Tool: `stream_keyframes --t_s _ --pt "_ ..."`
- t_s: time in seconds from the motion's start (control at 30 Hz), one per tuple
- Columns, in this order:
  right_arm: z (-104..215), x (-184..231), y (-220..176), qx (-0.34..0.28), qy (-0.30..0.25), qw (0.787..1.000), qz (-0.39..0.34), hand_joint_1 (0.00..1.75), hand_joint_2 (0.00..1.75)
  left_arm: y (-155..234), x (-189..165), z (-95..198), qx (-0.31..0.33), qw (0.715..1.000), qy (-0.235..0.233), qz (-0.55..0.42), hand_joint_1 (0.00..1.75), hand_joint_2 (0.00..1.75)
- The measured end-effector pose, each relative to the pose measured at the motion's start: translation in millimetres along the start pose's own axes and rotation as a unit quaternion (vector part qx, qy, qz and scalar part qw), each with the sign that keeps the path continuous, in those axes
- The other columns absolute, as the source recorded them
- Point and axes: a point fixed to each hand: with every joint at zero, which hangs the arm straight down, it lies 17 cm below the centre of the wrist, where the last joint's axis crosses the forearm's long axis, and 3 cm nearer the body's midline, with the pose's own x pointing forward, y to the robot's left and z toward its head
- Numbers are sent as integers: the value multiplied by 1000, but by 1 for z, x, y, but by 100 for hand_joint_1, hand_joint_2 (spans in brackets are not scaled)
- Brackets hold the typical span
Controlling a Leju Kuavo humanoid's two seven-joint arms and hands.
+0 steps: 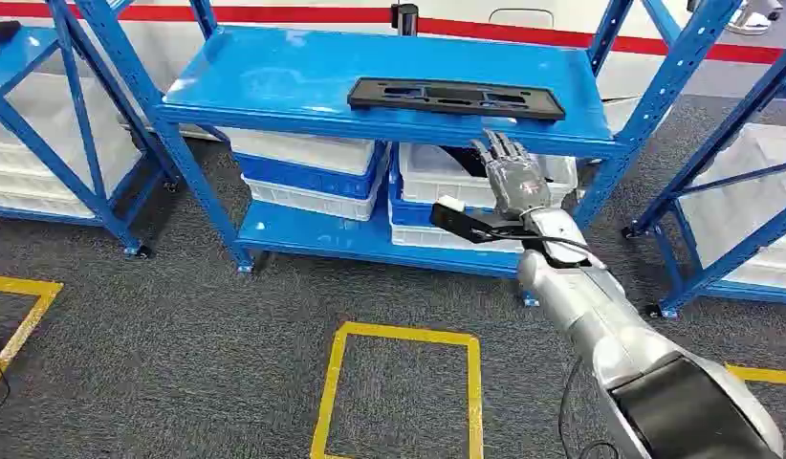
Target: Take the parts from the cabinet and place them on the table.
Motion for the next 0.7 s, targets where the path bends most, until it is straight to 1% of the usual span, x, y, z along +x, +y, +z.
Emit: stream_keyframes --t_s 0.23,0.57,0.7 --pt "-2 12 1 2 -12 1000 3 0 175 4 2 -1 3 1000 -5 12 0 0" --pt "-5 15 -4 -3 -16 1000 3 0 175 7 2 -2 6 1000 -5 26 0 0" --pt "0 13 5 3 -14 1000 -1 0 175 7 1 -1 6 1000 -4 26 0 0"
